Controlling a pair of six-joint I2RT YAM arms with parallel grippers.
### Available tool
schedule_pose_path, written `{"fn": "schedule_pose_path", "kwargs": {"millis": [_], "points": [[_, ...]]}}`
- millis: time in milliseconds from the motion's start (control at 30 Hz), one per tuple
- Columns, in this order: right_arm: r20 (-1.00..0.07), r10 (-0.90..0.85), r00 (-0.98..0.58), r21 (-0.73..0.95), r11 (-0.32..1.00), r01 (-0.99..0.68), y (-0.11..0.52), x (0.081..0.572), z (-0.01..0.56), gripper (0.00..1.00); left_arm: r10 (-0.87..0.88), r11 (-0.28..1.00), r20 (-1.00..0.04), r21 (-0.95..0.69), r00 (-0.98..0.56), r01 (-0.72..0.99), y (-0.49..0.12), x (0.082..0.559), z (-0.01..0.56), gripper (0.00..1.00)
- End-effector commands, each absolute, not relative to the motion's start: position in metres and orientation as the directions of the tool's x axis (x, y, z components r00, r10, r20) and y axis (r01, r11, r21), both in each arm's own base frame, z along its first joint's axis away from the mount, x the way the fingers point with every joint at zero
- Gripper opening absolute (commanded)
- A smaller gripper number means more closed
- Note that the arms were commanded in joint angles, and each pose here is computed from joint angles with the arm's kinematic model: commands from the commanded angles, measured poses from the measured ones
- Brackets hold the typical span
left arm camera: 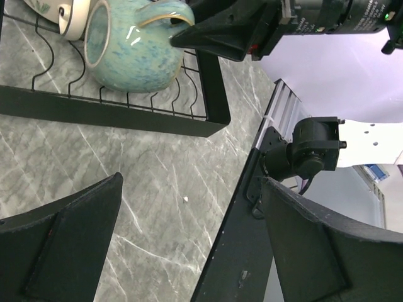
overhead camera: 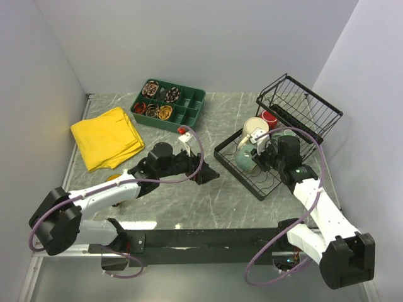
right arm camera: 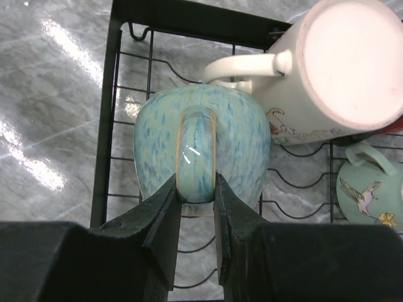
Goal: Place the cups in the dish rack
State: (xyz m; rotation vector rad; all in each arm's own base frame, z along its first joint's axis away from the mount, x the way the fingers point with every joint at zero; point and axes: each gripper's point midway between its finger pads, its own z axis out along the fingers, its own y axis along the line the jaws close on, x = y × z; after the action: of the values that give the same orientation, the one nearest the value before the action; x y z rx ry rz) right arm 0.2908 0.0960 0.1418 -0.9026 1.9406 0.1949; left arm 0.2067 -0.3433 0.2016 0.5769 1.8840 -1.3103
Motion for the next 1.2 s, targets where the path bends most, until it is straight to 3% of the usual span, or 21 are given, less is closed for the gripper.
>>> {"fn": "schedule_pose_path", "kwargs": {"millis": [0,167,633,733,900,1000,1167], "points": [[-0.806,-0.537,-0.25,-0.278,0.714,-0.643,0.084,0.285,0.146,0.19,-0.099,0.333,-0.801,-0.585,-0.59,0.739,-0.344,0.204,0.218,0.96],[-0.803,-0.535,-0.262,-0.272,0.722,-0.637,0.08,0.277,0.145,0.31,-0.097,0.332,-0.796,-0.592,-0.598,0.734,-0.344,0.204,0.217,0.96],[-0.74,-0.576,-0.347,-0.224,0.698,-0.681,0.07,0.261,0.146,0.32,-0.087,0.314,-0.796,-0.592,-0.598,0.742,-0.345,0.2,0.215,0.96],[-0.724,-0.584,-0.367,-0.195,0.684,-0.703,0.072,0.258,0.145,0.39,-0.044,0.294,-0.805,-0.577,-0.592,0.762,-0.352,0.2,0.211,0.96],[-0.726,-0.576,-0.376,-0.187,0.69,-0.699,0.071,0.258,0.143,0.36,-0.031,0.318,-0.812,-0.561,-0.583,0.764,-0.375,0.226,0.215,0.98],[-0.728,-0.574,-0.374,-0.189,0.693,-0.695,0.07,0.257,0.142,0.35,-0.045,0.361,-0.777,-0.599,-0.628,0.715,-0.395,0.251,0.211,0.9],[-0.733,-0.563,-0.382,-0.175,0.698,-0.694,0.07,0.253,0.14,0.34,-0.092,0.41,-0.7,-0.675,-0.708,0.613,-0.424,0.28,0.203,0.58]]}}
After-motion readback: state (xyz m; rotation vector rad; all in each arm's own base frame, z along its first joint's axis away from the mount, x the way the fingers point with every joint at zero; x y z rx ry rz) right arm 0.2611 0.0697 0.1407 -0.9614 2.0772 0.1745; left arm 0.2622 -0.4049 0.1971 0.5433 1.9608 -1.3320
